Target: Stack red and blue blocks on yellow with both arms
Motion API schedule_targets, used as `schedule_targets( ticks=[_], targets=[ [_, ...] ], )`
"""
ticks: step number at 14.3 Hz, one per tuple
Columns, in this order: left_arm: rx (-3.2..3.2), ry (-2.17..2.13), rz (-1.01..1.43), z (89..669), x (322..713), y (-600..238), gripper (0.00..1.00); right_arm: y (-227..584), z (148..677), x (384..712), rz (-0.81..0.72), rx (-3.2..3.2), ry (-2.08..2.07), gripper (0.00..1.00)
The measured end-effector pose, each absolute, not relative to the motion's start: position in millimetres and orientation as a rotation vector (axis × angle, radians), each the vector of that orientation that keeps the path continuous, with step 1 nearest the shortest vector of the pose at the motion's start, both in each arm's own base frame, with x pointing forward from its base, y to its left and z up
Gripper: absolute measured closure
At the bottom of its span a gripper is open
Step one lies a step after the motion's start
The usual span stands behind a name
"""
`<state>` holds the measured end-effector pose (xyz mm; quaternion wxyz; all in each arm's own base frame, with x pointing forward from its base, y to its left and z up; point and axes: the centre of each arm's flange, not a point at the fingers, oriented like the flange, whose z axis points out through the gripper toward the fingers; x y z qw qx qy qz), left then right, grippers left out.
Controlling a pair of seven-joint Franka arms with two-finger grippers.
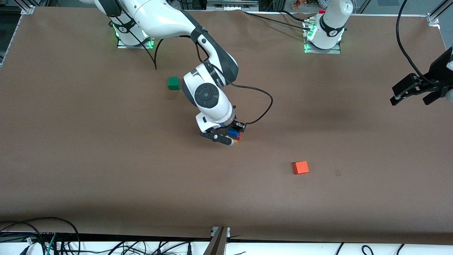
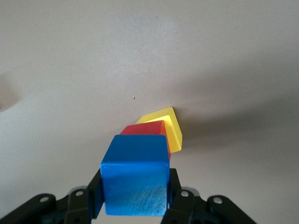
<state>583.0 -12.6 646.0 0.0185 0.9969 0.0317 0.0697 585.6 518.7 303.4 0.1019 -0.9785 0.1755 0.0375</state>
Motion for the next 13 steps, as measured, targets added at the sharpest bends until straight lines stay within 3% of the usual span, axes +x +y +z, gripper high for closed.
schedule_targets(
  ticks=[2, 7, 13],
  targets=[
    [3.101, 0.049, 0.219, 646.1, 583.0, -3.3, 0.00, 518.5, 301.7, 585.8, 0.112, -2.890, 0.519, 0.41],
    [3.104, 0.038, 0.220, 646.1, 583.0, 8.5, 0.00, 518.7, 300.5, 586.0, 0.112, -2.891, 0.519, 0.00],
    [3.103, -0.013, 0.216, 645.6, 582.8, -11.5, 0.00, 508.5, 324.8, 596.6, 0.098, -2.889, 0.531, 0.00]
  ],
)
